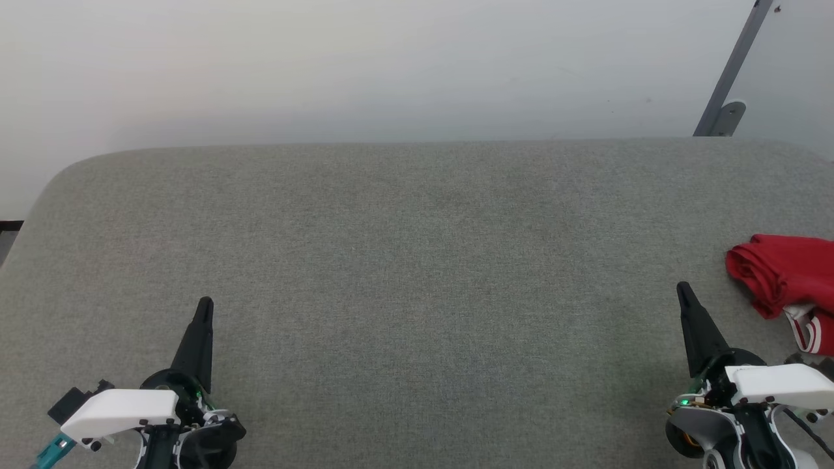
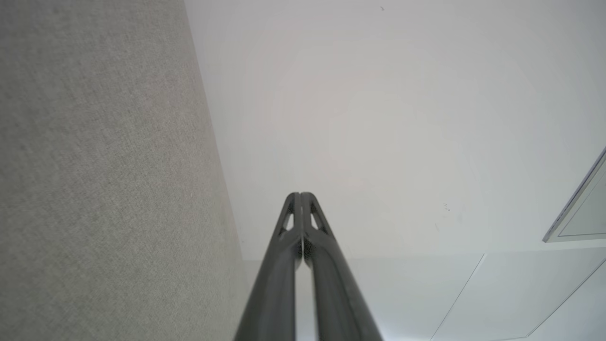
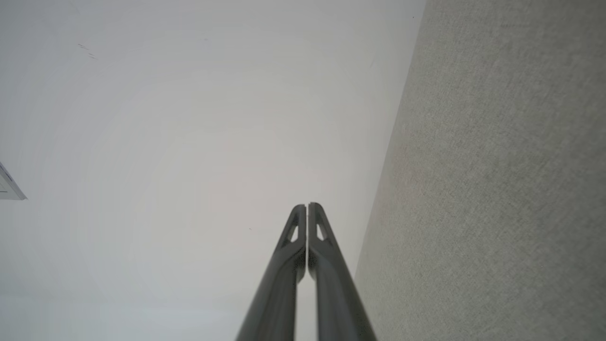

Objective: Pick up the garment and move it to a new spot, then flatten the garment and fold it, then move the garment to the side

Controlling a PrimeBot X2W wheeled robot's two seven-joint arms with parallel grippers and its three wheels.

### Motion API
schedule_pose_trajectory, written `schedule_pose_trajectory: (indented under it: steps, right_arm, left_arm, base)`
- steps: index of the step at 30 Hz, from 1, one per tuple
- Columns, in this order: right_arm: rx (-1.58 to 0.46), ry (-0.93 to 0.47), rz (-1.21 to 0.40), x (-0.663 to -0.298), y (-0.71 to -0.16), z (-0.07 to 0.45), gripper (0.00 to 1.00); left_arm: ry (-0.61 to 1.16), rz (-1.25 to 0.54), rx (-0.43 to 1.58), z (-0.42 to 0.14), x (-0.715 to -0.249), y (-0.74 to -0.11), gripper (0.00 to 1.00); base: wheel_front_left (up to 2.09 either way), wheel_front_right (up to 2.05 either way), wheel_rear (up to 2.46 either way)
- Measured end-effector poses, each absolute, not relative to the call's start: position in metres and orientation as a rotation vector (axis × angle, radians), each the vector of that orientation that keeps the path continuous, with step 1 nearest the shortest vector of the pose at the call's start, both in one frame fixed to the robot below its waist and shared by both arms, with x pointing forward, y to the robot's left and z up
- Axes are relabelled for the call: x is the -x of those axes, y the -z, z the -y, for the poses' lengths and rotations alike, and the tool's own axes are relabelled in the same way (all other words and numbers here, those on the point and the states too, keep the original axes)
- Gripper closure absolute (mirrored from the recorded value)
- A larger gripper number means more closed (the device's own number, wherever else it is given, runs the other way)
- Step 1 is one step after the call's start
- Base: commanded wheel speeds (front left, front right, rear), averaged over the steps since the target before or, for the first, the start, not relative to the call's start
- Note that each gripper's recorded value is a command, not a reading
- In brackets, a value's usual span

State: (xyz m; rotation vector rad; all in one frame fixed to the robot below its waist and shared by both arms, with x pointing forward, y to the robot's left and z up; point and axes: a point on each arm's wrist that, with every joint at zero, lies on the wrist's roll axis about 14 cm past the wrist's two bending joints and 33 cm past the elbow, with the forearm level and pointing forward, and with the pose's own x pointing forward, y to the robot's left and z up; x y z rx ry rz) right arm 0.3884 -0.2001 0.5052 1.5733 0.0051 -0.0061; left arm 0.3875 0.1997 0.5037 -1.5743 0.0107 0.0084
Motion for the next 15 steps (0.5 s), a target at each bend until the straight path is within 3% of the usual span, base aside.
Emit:
schedule_pose_trajectory:
  steps: [15]
  right_arm:
    - [-1.573, 0.006, -0.005, -0.3884, -0.5053, 0.2001, 1.0]
  left_arm:
    - [-0.009, -0.01, 1.575, -0.1998, -0.3875, -0.5037, 1.0]
  base:
    - [0.0, 0.0, 0.0]
